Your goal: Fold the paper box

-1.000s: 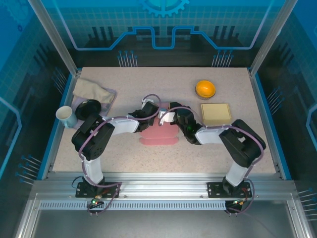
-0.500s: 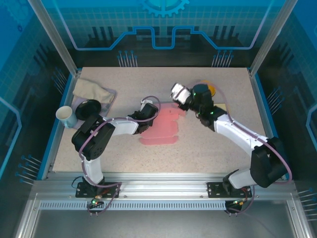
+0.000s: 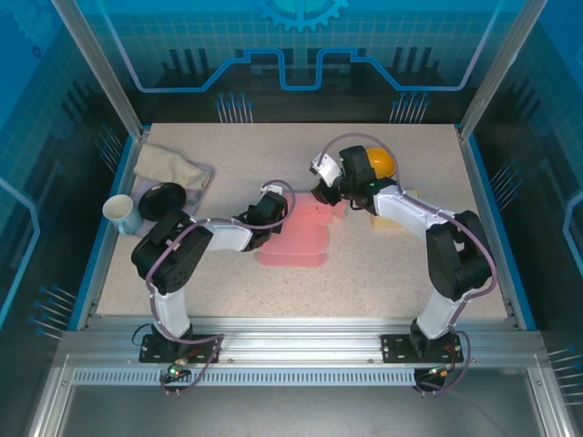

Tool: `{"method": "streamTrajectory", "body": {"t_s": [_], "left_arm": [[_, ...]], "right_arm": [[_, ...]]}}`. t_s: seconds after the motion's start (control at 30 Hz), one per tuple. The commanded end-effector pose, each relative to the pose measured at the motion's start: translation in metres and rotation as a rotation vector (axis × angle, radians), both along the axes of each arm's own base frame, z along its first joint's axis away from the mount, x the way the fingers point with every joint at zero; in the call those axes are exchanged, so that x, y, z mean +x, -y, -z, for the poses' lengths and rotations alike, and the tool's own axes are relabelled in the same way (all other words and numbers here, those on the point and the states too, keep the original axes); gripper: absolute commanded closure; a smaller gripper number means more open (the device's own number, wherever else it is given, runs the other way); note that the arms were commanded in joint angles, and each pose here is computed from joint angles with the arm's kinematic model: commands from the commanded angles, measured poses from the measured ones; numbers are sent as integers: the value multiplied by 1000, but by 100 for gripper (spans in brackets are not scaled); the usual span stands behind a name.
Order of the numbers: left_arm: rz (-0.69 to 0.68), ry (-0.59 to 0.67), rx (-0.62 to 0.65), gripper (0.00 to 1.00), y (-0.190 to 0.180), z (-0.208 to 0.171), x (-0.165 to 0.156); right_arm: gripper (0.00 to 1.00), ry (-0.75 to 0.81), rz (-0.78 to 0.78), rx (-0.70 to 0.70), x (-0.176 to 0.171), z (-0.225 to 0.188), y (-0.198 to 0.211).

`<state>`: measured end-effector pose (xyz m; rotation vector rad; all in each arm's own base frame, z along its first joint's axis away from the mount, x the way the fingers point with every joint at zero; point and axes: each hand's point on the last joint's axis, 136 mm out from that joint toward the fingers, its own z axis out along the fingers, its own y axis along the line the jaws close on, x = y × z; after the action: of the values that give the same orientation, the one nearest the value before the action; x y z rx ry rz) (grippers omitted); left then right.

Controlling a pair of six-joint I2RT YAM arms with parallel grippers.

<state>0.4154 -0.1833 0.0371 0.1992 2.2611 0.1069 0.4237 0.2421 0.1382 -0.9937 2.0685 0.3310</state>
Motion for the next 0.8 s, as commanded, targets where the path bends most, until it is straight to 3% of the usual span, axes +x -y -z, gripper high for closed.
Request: {"method": "streamTrajectory", "body": {"t_s": [0.0,0.33,0.53,0.77], "left_arm": [[96,-9,0,81,13,2,1],[218,-15,-26,80,38,3,8],[222,-31,-20,79,40,5,12],[220,-47,-142,66,35,-7,8]], "right_arm": [[63,-75,-50,50,-9,-1,-12],[62,-164,-68,16,-22,25,-7],[63,-211,-81,19,-29,31,-6],[63,-244,-40,23,-26,33,2]]}}
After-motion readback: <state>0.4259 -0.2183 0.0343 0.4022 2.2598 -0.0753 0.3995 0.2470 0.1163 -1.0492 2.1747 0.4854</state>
